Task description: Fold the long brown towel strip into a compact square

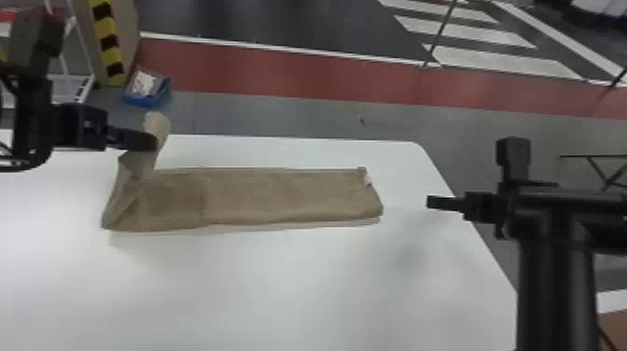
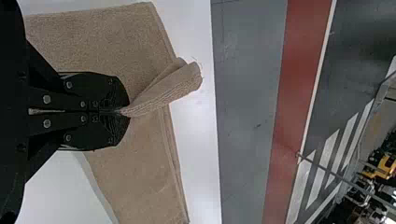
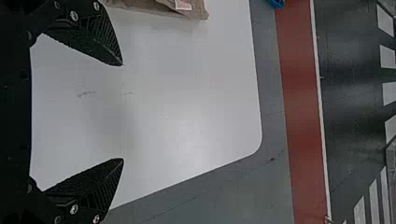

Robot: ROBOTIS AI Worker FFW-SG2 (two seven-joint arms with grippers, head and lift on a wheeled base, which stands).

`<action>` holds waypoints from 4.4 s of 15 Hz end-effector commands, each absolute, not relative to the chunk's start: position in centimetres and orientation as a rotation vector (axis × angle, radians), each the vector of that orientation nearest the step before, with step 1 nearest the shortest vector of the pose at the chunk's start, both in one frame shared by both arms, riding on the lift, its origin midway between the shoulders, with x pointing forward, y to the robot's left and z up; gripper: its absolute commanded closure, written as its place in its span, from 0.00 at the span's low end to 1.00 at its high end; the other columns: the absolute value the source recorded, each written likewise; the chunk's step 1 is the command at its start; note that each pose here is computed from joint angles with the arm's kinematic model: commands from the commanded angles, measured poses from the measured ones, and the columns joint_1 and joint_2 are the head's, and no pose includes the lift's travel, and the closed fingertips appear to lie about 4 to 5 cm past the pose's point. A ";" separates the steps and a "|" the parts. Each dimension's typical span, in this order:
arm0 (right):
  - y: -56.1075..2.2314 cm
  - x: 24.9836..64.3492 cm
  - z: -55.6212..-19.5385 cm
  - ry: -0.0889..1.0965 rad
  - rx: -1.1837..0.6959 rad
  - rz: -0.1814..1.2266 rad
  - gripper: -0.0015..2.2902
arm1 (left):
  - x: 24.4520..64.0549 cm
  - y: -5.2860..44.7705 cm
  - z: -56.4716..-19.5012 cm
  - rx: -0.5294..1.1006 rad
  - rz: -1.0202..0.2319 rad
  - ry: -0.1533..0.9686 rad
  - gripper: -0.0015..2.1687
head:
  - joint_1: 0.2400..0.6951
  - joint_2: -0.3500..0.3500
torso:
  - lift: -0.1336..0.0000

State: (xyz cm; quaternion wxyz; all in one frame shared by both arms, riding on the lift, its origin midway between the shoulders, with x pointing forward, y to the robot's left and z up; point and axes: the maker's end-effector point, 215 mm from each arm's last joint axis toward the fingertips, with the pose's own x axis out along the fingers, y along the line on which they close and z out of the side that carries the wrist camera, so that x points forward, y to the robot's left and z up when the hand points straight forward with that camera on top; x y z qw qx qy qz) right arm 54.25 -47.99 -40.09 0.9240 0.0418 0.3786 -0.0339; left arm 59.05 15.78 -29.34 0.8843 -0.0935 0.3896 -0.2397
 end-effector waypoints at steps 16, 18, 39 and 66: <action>-49.7 52.1 -41.7 0.797 0.075 -0.080 0.07 | 61.6 11.2 -32.1 -0.032 -0.447 0.893 0.95 | 1.00 0.01 | 0.07; -49.8 52.4 -41.2 0.790 0.073 -0.081 0.07 | 61.1 10.6 -33.0 -0.015 -0.451 0.906 0.95 | 1.00 0.00 | 0.07; -24.9 57.5 -34.9 0.678 0.232 0.301 0.06 | 58.3 15.7 -36.0 -0.240 -0.411 0.863 0.03 | 1.00 0.20 | 0.07; -24.3 57.3 -38.1 0.870 0.323 0.286 0.07 | 52.1 32.3 -40.1 -0.361 -0.254 0.853 0.04 | 1.00 0.65 | 0.07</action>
